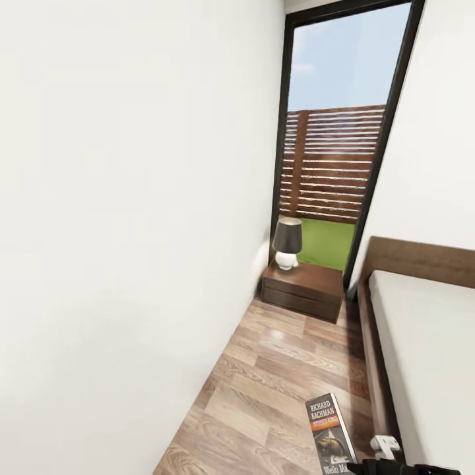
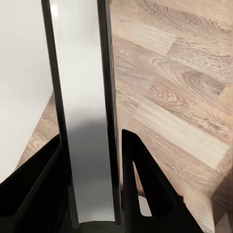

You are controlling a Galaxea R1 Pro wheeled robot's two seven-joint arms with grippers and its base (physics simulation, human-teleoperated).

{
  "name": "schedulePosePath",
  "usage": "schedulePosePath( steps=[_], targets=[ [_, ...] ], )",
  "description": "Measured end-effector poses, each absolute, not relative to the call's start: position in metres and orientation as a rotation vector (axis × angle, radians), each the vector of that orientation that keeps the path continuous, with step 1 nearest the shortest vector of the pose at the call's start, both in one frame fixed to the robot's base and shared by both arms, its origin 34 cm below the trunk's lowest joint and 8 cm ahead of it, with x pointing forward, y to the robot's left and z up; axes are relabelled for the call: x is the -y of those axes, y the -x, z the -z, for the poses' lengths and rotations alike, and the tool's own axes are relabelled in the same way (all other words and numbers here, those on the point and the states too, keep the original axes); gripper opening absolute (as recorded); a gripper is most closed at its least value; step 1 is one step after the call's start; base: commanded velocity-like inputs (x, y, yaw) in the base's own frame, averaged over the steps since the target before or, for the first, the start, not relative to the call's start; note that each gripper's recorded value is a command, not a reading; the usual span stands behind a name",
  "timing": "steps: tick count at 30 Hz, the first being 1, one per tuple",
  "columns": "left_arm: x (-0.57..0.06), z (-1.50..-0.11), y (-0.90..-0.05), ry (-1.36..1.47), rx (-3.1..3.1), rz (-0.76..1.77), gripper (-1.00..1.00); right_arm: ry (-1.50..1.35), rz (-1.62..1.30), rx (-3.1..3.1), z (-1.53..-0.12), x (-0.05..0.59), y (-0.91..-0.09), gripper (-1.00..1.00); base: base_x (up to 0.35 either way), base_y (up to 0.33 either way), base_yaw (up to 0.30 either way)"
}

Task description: In the bedroom, move the book from the bed onto either nightstand, and place the two sandals side by side next to the bed.

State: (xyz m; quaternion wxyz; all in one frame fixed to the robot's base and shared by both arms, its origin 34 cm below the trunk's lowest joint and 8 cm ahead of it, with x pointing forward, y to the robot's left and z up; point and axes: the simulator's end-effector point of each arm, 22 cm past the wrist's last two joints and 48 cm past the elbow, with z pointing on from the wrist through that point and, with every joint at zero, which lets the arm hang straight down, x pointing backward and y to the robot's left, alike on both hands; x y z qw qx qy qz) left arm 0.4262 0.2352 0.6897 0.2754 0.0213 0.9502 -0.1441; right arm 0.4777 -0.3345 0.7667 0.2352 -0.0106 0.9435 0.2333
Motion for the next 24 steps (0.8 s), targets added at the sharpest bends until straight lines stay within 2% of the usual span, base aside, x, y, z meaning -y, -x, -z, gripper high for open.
schedulePosePath(
  steps=[11,24],
  targets=[
    [-0.2358,-0.6897,-0.4263,-0.056,-2.554,0.386,1.00,0.029,-0.640,-2.589,-0.7666,0.3346,-0.4775,-1.00,0.312,0.000,-0.033],
    [-0.2362,-0.6894,-0.4266,-0.056,-2.554,0.386,1.00,0.028,-0.641,-2.588,-0.7665,0.3346,-0.4780,-1.00,0.032,0.000,-0.266]
  ],
)
